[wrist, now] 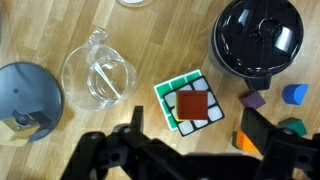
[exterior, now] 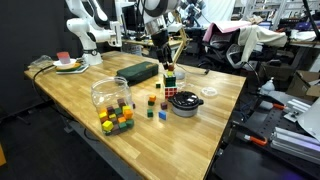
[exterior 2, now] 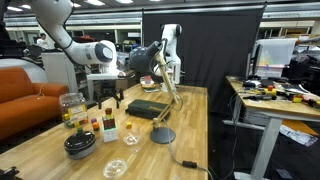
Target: Pick up the yellow block and stack it on top of the rubix cube, then pick up the brown block and stack it on top of the yellow block.
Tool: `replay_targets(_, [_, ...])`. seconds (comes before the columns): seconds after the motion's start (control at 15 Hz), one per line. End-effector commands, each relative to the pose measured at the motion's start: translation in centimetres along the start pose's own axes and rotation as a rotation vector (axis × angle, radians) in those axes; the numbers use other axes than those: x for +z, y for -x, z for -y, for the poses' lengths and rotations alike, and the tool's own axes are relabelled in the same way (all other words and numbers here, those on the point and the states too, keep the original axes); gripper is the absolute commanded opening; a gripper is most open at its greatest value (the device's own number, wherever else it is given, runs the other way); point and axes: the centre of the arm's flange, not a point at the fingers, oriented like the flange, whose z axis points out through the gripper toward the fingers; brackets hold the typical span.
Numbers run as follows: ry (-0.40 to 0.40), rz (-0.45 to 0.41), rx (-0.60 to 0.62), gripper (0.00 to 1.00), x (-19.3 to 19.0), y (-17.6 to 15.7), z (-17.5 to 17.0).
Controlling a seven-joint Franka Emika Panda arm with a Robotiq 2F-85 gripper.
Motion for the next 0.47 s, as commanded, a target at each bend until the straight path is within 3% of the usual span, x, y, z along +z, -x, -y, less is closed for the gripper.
replay_targets(0.0, [-0.026, -0.020, 0.011, 1.00, -2.5, 1.6, -0.4])
replay_targets(0.07, [0.001, -0.017, 0.009, 1.00, -1.1, 0.2, -0.3])
replay_targets(0.4, [-0.002, -0.017, 0.016, 1.00, -2.2, 0.9, -0.4])
